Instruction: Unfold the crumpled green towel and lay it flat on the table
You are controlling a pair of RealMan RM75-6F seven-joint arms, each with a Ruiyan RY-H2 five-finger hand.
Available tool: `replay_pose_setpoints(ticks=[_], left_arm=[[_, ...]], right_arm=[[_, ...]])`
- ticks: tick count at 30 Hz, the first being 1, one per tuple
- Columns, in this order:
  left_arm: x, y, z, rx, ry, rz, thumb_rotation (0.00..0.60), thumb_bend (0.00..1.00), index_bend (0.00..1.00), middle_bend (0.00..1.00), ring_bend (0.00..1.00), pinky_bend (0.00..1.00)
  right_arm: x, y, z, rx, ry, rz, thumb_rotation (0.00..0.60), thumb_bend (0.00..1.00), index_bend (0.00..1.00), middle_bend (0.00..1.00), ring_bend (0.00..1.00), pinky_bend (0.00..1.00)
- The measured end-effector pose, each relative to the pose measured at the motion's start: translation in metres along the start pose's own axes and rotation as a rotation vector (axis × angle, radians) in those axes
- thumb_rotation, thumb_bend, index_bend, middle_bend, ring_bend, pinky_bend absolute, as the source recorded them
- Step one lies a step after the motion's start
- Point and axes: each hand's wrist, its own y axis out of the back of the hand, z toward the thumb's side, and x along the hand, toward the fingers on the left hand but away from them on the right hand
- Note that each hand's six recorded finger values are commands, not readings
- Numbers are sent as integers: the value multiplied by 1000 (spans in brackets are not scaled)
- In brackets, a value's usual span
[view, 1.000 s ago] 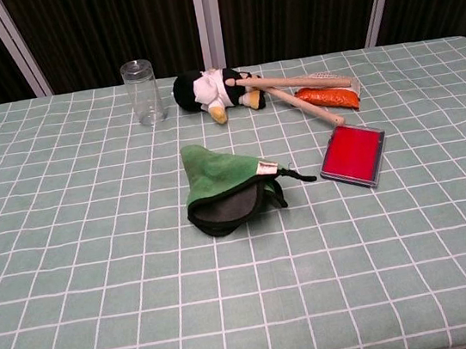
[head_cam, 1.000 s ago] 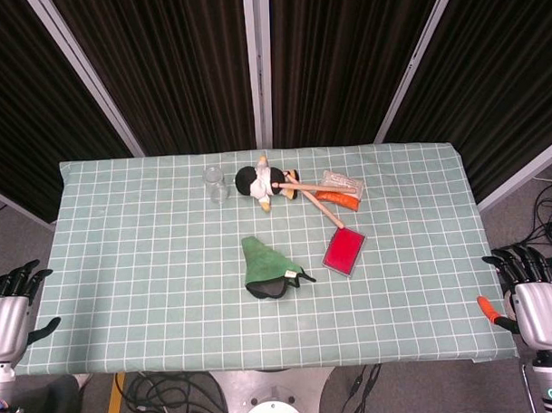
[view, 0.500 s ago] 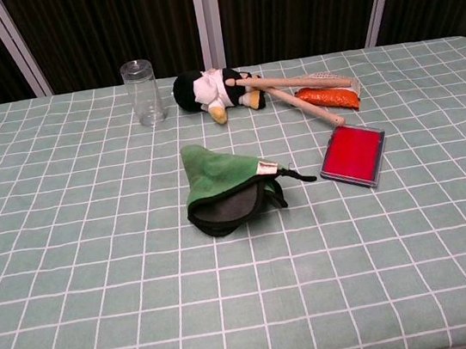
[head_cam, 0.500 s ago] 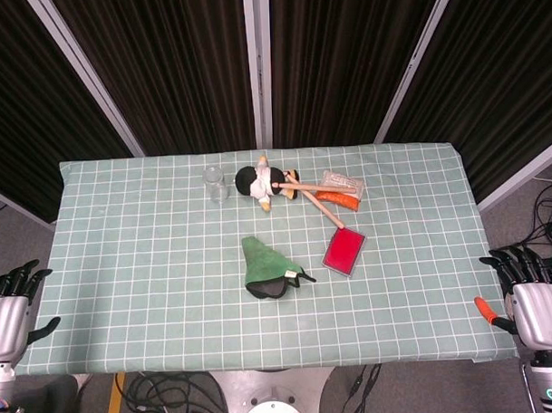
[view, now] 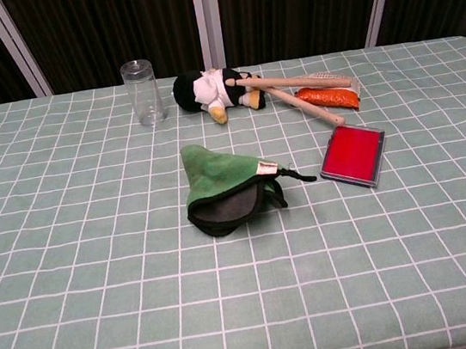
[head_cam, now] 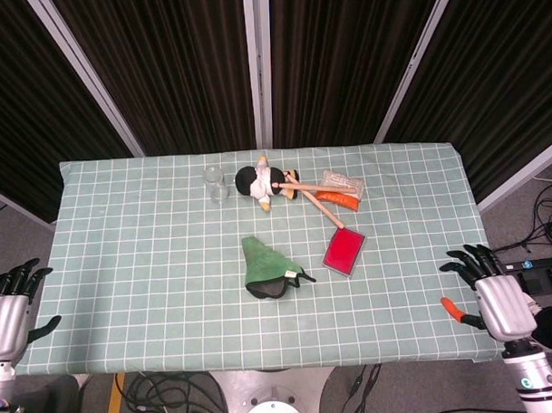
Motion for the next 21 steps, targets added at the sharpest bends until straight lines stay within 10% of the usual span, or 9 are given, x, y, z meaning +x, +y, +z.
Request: replay_pose_setpoints(ticks=[21], left_arm=[[3,-2,-4,-7,-1,-3,600,91,289,260,188,232]], right_arm=[[-129,-132,106,-119,198,281,599,150,386,201,85,95]])
